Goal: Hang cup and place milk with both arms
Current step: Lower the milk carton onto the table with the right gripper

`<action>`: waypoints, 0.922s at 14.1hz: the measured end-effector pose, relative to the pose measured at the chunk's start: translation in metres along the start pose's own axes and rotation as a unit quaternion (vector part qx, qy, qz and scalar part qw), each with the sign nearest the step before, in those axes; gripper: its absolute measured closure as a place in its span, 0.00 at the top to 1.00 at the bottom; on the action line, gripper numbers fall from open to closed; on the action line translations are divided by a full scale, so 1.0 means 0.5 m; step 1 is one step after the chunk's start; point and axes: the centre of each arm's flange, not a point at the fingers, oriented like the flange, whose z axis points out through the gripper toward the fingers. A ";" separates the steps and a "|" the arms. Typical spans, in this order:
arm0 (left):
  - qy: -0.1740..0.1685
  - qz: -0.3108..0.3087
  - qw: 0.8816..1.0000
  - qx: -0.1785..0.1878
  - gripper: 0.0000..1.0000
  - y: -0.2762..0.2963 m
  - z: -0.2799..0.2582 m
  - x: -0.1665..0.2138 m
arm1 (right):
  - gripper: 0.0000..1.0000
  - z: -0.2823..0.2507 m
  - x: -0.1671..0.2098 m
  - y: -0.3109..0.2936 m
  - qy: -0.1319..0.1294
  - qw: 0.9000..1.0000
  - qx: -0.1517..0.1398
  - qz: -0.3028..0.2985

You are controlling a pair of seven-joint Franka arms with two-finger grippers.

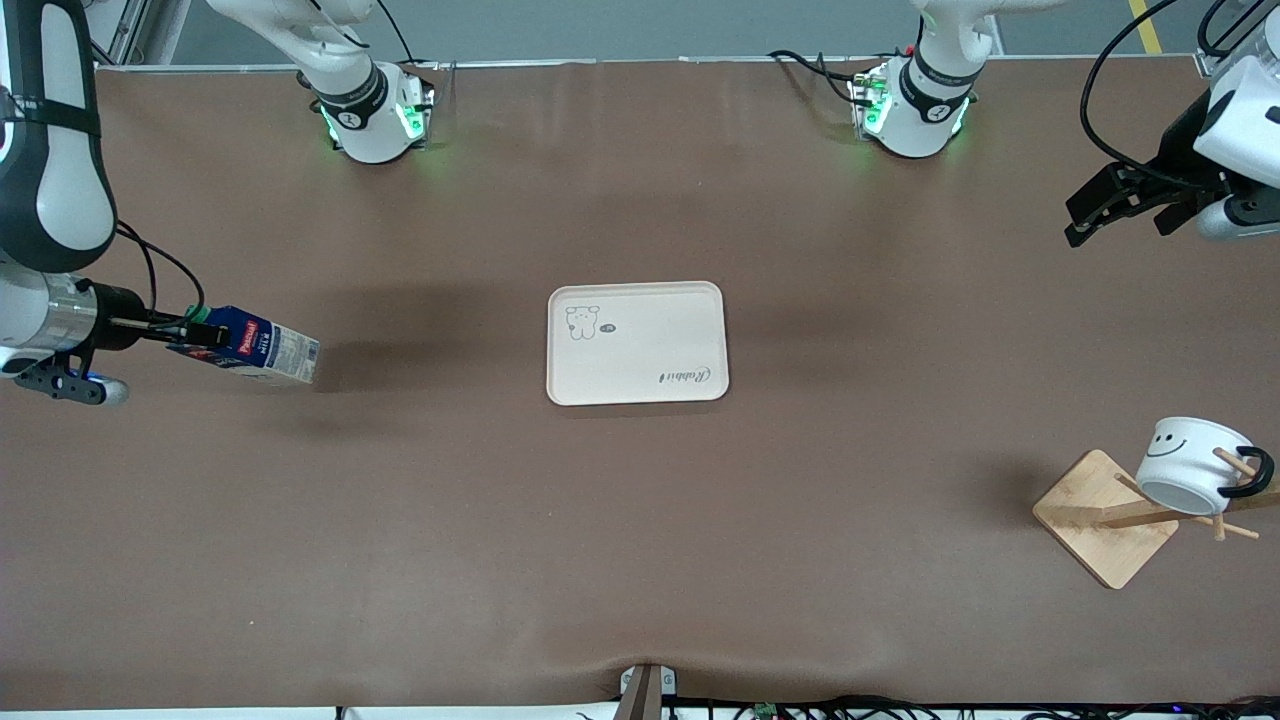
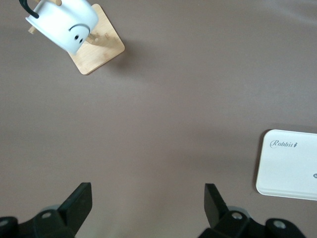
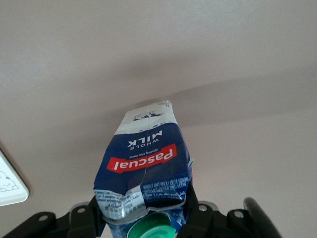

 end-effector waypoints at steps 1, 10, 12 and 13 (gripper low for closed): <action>-0.002 -0.001 1.000 -0.001 1.00 -0.001 0.002 0.000 | 0.62 0.012 0.001 0.013 0.001 1.000 0.001 0.001; -0.004 0.002 1.000 -0.001 1.00 0.003 0.003 -0.002 | 0.62 0.127 -0.007 0.065 -0.002 0.999 -0.031 0.012; -0.005 0.002 1.000 0.000 1.00 0.003 0.003 -0.003 | 0.62 0.126 -0.007 0.066 -0.001 0.999 -0.034 0.014; -0.005 0.002 1.000 0.000 1.00 0.003 0.003 -0.003 | 0.62 0.127 -0.006 0.067 0.002 0.999 -0.035 0.015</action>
